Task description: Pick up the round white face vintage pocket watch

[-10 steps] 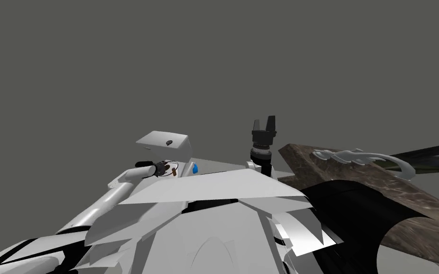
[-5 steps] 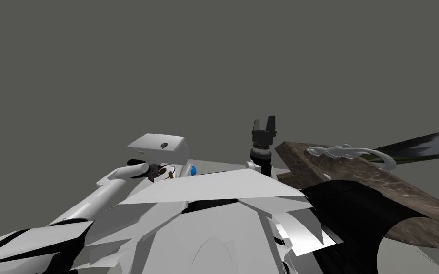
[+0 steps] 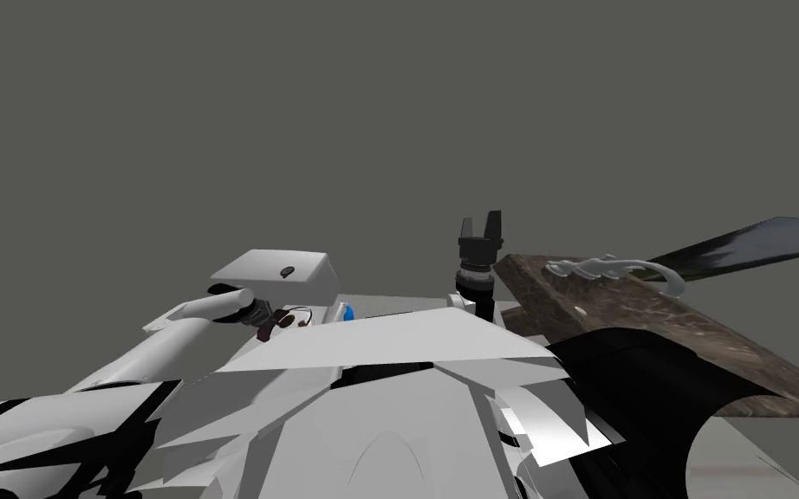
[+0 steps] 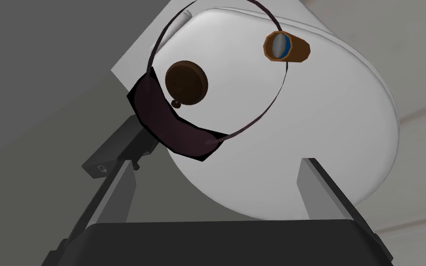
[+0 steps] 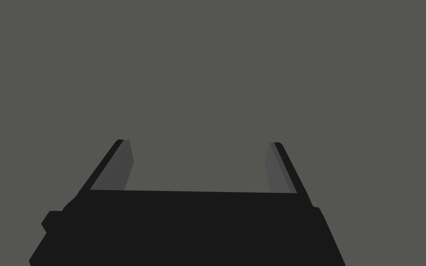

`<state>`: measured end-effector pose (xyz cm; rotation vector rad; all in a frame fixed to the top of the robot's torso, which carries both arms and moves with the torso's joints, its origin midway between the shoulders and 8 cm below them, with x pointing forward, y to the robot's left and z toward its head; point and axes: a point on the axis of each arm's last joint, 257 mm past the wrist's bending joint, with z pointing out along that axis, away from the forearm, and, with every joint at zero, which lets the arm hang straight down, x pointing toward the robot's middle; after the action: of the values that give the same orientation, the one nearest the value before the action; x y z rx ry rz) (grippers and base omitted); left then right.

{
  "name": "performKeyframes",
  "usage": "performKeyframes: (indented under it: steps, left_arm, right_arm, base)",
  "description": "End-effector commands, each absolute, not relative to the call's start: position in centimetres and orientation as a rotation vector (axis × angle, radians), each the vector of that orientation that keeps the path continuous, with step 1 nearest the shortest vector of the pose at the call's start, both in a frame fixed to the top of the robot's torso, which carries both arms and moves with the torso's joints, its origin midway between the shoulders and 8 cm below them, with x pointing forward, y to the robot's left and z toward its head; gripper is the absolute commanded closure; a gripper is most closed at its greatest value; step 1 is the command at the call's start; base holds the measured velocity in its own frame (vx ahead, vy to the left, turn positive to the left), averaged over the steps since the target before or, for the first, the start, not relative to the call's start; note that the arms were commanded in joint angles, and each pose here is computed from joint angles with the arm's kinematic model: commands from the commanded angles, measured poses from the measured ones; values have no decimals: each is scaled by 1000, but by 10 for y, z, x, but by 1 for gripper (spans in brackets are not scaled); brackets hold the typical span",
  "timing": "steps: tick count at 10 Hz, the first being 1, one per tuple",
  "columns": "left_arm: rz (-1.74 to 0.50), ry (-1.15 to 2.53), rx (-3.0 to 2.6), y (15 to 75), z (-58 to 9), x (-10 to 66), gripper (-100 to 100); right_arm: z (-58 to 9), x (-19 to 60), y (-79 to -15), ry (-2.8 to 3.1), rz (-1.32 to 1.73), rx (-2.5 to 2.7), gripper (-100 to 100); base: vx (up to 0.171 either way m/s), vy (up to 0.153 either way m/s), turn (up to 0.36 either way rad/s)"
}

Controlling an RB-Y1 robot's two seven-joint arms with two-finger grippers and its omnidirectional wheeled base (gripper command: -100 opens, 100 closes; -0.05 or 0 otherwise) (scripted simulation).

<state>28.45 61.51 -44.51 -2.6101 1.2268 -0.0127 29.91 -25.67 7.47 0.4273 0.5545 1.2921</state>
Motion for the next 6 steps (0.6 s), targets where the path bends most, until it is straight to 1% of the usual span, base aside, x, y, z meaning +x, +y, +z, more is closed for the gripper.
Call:
performKeyframes:
  steps: [1, 2, 5, 6]
  left_arm:
    - [29, 1176, -2657, 623, -440, 273, -100]
    - [43, 1092, -2703, 636, -426, 272, -100]
    - [82, 997, -2768, 648, -413, 262, -100]
    - [81, 923, -2808, 655, -397, 264, -100]
  right_arm:
    - [75, 299, -257, 555, 1292, 427, 0]
    - [75, 299, -257, 555, 1292, 427, 0]
    - [75, 299, -257, 555, 1292, 427, 0]
    - [75, 299, -257, 555, 1292, 427, 0]
  base:
    - [24, -18, -84]
    - [23, -25, -154]
    - [25, -20, -82]
    - [30, -20, -130]
